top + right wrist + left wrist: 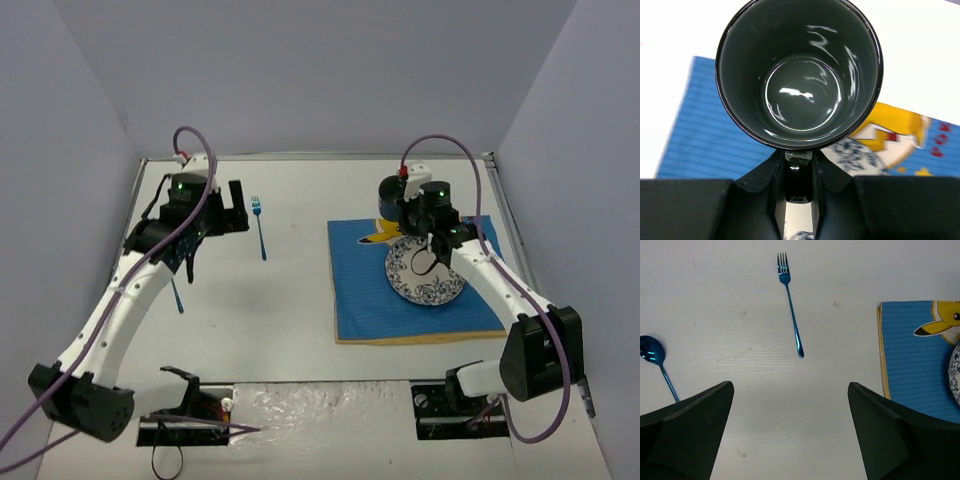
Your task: Set the dinner table for one person
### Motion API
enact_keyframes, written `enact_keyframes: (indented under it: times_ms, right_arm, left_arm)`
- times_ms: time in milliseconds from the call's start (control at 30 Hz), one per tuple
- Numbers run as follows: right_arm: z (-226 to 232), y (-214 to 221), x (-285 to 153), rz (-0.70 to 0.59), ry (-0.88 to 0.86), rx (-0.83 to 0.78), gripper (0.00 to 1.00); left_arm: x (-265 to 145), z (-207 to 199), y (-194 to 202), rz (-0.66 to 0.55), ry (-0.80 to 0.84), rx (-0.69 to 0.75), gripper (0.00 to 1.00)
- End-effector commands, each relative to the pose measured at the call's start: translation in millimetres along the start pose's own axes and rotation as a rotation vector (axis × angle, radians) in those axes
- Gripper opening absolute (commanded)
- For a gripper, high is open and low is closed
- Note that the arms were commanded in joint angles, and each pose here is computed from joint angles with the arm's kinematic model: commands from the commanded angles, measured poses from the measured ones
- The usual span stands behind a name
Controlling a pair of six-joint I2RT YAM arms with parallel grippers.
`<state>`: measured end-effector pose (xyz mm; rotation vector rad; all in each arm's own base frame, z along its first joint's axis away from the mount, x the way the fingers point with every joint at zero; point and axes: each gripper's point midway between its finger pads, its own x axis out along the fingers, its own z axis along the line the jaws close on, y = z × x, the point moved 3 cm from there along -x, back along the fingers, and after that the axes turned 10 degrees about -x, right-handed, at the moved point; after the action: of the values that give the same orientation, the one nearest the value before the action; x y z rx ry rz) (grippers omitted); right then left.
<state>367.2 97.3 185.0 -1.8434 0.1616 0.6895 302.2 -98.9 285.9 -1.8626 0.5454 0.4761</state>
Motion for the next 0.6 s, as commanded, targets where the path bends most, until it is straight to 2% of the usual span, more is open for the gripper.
enact_keyframes:
  times_ms: [0, 100, 367, 567]
  right_arm:
    - [-65.6, -52.5, -28.4, -0.233, 0.114, -0.017, 0.0]
    - [-104.0, -40.8, -37.4, -0.216, 0.207, -0.001, 0.0]
    - [-158.1, -10.5, -45.2, -0.186, 0.349, -0.042, 0.0]
    - [-191.6, 7.3, -45.5, -0.155, 0.319, -0.046, 0.0]
  left_arm:
    - [-26.9, 20.8, 12.6, -0.021, 0.023, 0.048, 0.95]
    - [-27.6, 33.4, 29.0, -0.019, 0.019, 0.054, 0.96]
    - [-26.7, 40.2, 48.3, 0.031, 0.036, 0.09, 0.96]
    - [-31.6, 50.8, 52.1, 0.018, -0.008, 0.106, 0.96]
